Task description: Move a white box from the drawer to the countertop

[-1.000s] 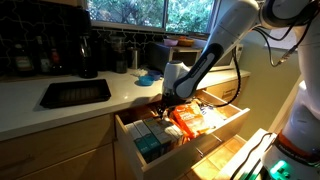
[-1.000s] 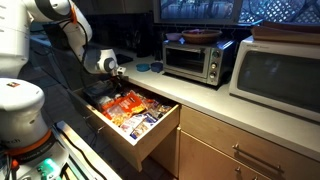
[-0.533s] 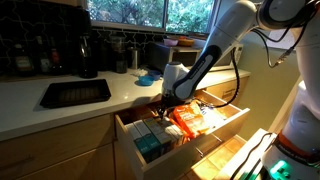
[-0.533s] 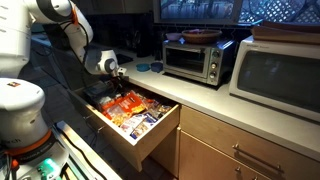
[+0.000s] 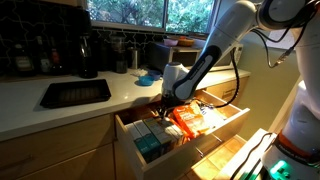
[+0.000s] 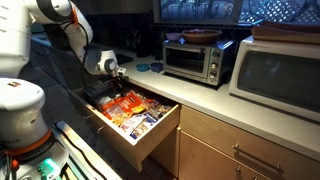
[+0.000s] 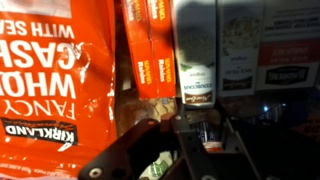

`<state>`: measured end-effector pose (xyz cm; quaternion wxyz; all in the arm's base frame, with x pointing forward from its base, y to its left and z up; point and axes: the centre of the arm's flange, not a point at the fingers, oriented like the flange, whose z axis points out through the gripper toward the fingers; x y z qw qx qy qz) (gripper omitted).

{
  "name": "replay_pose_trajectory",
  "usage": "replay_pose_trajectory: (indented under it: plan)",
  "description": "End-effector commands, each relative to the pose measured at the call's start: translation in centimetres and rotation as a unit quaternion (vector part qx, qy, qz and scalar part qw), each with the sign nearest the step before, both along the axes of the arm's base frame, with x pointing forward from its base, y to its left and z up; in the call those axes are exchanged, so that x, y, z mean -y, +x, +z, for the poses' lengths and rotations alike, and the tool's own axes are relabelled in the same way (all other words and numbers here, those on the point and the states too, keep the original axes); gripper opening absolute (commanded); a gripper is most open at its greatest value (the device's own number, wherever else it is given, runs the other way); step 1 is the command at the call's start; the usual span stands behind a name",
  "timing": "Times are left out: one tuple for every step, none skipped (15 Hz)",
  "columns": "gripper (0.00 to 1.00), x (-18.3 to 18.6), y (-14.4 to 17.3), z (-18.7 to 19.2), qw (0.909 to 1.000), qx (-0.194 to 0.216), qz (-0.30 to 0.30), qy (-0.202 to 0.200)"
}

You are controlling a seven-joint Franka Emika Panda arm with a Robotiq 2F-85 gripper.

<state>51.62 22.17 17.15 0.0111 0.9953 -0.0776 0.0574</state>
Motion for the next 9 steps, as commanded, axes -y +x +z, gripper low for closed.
replay_pose_trajectory:
  plan:
    - [0.07, 0.3, -0.7, 2.3, 0.9999, 0.006, -0.001, -0.014]
    - [0.07, 0.2, -0.9, 3.1, 0.9998, 0.007, -0.002, -0.016]
    - [0.07, 0.2, -1.1, 3.7, 0.9998, 0.008, -0.004, -0.017]
    - [0.07, 0.1, -1.3, 4.4, 0.9998, 0.008, -0.005, -0.017]
    - [0.07, 0.0, -1.5, 5.0, 0.9998, 0.007, -0.005, -0.017]
    - [0.07, -0.1, -1.8, 5.6, 0.9998, 0.008, -0.005, -0.019]
    - [0.07, -0.2, -2.1, 6.3, 0.9998, 0.008, -0.003, -0.02]
    - [0.07, -0.2, -2.4, 6.9, 0.9997, 0.008, -0.003, -0.022]
    - [0.07, -0.2, -2.7, 7.5, 0.9997, 0.01, -0.004, -0.022]
